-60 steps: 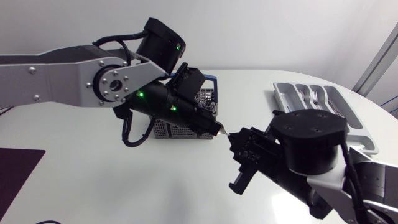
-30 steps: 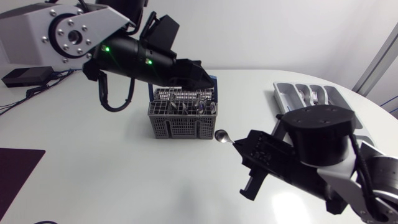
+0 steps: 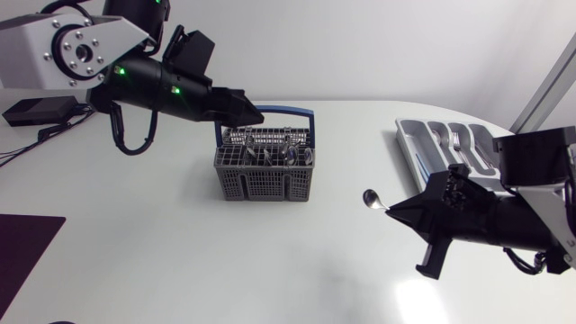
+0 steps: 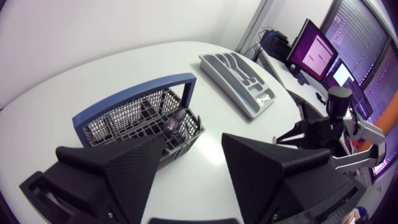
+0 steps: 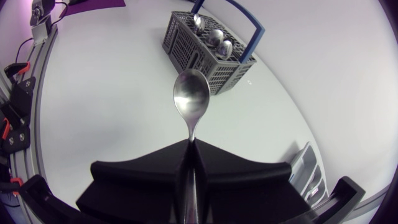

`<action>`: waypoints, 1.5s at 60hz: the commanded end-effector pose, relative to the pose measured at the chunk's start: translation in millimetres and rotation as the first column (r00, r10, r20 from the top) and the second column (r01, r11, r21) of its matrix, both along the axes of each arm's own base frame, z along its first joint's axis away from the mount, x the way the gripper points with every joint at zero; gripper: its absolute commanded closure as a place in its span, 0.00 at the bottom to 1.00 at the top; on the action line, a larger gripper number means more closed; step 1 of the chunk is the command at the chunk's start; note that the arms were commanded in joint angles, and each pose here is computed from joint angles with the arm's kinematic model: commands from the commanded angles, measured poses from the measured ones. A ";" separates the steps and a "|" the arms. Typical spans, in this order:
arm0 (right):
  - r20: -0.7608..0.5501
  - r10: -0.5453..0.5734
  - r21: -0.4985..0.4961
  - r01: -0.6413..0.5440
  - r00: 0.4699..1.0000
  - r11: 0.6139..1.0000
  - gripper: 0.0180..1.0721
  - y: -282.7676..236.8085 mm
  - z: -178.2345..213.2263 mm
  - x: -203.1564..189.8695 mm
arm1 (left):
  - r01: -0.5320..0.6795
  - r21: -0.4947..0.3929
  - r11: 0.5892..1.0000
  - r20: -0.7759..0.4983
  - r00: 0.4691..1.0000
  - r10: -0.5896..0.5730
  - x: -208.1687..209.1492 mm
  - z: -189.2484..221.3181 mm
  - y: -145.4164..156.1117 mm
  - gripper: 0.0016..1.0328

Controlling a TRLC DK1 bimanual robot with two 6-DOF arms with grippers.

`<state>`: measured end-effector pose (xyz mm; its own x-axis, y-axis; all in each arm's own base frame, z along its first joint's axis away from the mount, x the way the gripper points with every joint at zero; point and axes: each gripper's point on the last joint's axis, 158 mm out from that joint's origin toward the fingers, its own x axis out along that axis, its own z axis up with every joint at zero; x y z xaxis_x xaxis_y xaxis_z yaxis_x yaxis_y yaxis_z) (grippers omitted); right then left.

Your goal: Unload the cutlery basket into the drawer organizer.

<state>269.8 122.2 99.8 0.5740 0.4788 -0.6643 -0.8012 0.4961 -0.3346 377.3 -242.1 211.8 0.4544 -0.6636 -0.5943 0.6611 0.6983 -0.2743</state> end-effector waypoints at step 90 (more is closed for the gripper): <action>-0.220 -0.144 -0.445 0.033 0.965 0.895 0.78 -332.3 -123.2 99.8 | 0.114 0.308 0.945 0.101 0.983 -0.152 -27.1 -54.3 63.6 0.32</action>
